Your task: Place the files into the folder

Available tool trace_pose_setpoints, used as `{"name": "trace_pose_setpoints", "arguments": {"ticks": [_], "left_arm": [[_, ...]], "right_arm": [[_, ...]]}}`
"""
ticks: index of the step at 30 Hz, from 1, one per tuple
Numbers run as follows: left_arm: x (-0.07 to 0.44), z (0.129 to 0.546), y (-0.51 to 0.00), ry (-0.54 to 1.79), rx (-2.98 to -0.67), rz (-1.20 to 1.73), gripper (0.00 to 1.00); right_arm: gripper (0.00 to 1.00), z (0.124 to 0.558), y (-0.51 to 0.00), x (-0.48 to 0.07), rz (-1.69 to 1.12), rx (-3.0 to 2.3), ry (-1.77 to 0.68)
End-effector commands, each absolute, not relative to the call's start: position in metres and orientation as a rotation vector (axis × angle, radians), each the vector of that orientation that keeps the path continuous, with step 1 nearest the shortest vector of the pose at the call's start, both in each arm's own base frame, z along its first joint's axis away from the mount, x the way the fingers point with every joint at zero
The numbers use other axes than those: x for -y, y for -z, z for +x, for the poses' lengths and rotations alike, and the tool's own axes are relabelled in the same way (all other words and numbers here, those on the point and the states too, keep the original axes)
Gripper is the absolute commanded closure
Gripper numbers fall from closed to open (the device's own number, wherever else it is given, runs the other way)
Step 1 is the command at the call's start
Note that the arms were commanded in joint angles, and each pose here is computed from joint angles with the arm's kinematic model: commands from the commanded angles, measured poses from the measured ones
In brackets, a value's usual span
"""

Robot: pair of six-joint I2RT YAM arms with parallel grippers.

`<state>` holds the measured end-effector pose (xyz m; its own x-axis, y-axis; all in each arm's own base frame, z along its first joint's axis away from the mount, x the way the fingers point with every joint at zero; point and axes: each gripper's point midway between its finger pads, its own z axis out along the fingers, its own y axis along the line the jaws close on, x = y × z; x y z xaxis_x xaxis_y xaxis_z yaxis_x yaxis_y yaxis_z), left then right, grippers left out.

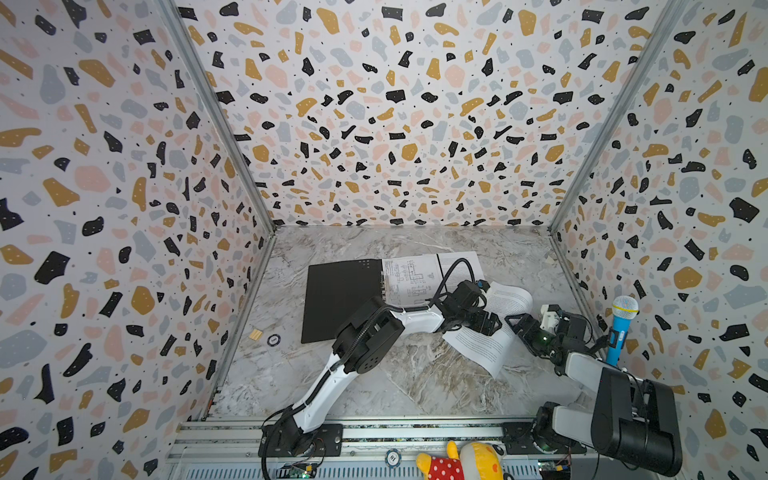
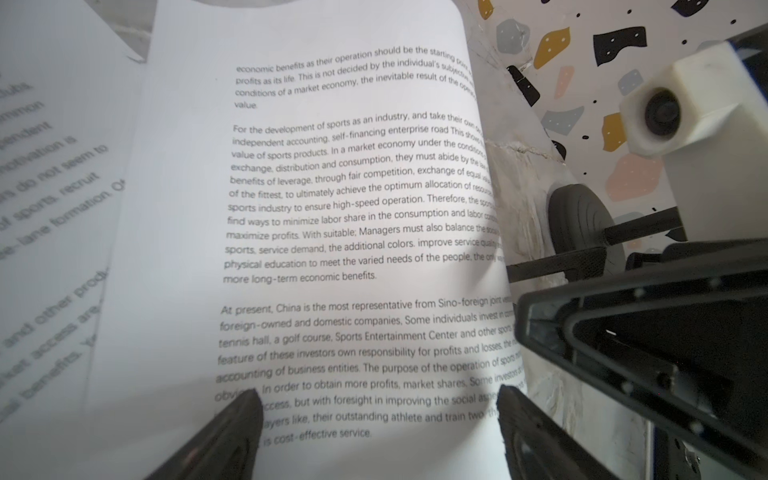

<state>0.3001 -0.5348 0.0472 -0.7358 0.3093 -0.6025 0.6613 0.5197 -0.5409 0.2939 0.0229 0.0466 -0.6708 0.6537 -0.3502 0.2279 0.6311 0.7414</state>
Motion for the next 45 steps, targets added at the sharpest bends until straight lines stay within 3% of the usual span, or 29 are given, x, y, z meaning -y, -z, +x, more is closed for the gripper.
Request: {"name": "trace_pose_setpoints", "arguments": {"ticks": [1, 10, 23, 36, 45], "left_arm": [[0.536, 0.289, -0.045, 1.158, -2.332, 0.798, 0.10], [0.537, 0.285, -0.048, 1.200, -2.313, 0.798, 0.12], [0.539, 0.284, -0.064, 1.240, -2.284, 0.785, 0.12], [0.520, 0.271, -0.144, 1.438, -2.145, 0.605, 0.06], [0.471, 0.223, -0.158, 1.683, -2.105, 0.254, 0.02]], "right_arm": [[0.17, 0.279, -0.025, -0.029, 0.779, -2.312, -0.950], [0.24, 0.286, -0.027, -0.028, 0.772, -2.292, -0.955], [0.49, 0.283, -0.017, -0.022, 0.764, -2.322, -0.884], [0.51, 0.283, -0.019, -0.024, 0.746, -2.319, -0.897], [0.51, 0.286, -0.019, -0.026, 0.739, -2.321, -0.914]]}}
